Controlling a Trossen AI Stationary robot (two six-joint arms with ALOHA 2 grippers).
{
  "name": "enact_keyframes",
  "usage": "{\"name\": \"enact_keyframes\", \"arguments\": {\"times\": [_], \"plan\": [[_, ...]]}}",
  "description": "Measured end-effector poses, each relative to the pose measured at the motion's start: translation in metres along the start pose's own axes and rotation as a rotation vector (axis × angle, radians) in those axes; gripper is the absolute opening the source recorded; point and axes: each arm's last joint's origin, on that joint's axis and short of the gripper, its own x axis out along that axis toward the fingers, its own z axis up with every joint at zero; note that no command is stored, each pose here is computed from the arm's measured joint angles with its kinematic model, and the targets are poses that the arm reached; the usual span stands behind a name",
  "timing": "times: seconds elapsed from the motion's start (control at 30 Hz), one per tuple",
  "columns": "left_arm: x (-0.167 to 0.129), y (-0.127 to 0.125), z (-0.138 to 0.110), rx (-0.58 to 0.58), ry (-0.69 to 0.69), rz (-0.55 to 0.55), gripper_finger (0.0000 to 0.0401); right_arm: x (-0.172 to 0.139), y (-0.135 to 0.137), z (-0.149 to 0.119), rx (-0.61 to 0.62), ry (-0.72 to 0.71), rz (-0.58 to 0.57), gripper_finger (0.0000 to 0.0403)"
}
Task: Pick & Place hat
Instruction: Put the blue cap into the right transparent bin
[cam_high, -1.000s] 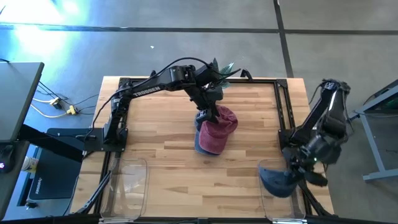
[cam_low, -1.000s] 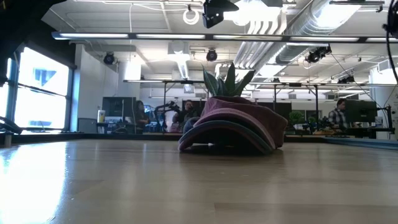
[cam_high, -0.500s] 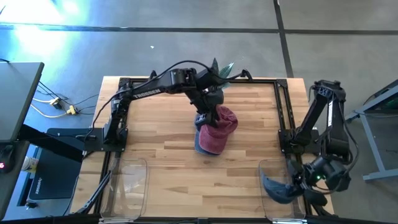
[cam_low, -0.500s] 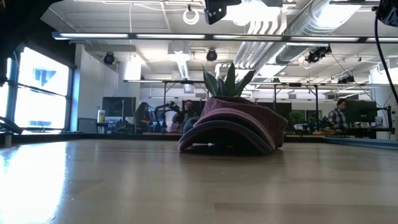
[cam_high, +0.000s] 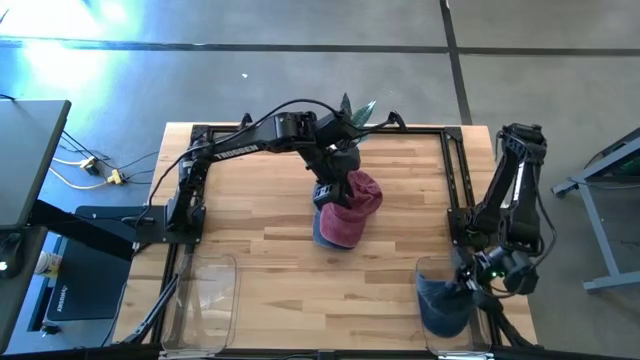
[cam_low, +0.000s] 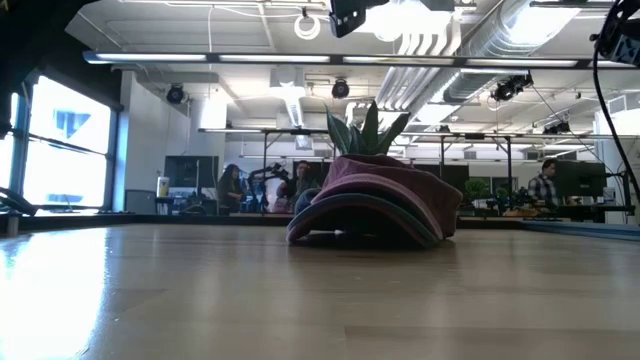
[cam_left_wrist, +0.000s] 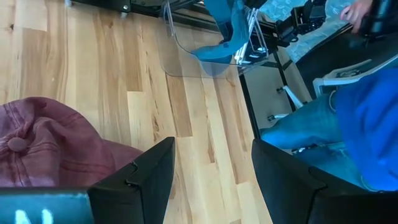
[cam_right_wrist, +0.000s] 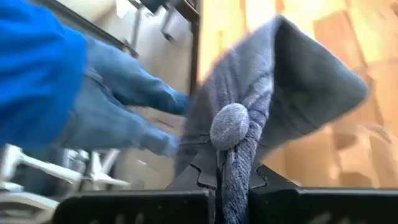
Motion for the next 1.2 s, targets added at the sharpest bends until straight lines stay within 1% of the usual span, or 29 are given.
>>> {"name": "enact_keyframes", "arguments": {"times": [0.2,0.27,0.43,0.57,0.7,0.77,0.83,0.97,1.07,1.13,1.2], "plan": [[0.0,0.0,0.0,-0.001,-0.002,0.0,0.0208,-0.006,-0.015,-0.002,-0.051,0.065,-0.082,0.0006],[0.0,0.0,0.001,0.001,-0.006,-0.001,0.0208,-0.009,-0.017,-0.001,-0.078,0.069,-0.085,0.0008],[0.0,0.0,0.003,0.018,-0.03,-0.001,0.0208,-0.011,-0.021,-0.001,-0.235,0.082,-0.107,0.0024],[0.0,0.0,0.005,0.013,-0.042,-0.001,0.0208,-0.012,-0.029,-0.003,-0.306,0.108,-0.181,0.0056],[0.0,0.0,0.008,0.019,-0.072,-0.004,0.0208,-0.014,-0.036,-0.003,-0.348,0.104,-0.256,0.0104],[0.0,-0.001,0.009,0.012,-0.083,-0.005,0.0208,-0.015,-0.037,-0.002,-0.35,0.095,-0.261,0.0131],[-0.001,-0.001,0.011,0.013,-0.099,-0.007,0.0208,-0.016,-0.034,-0.001,-0.326,0.091,-0.218,0.0157],[-0.001,-0.001,0.013,0.009,-0.115,-0.009,0.0208,-0.02,-0.022,0.001,-0.227,0.132,-0.04,0.0199],[-0.001,-0.001,0.014,0.013,-0.127,-0.008,0.0208,-0.027,-0.018,0.004,-0.079,0.172,0.068,0.021],[-0.001,-0.001,0.015,0.018,-0.134,-0.005,0.0208,-0.033,-0.018,0.005,0.015,0.209,0.111,0.0211],[-0.001,-0.001,0.016,0.023,-0.14,-0.006,0.0208,-0.038,-0.02,0.007,0.08,0.235,0.146,0.0209]]}}
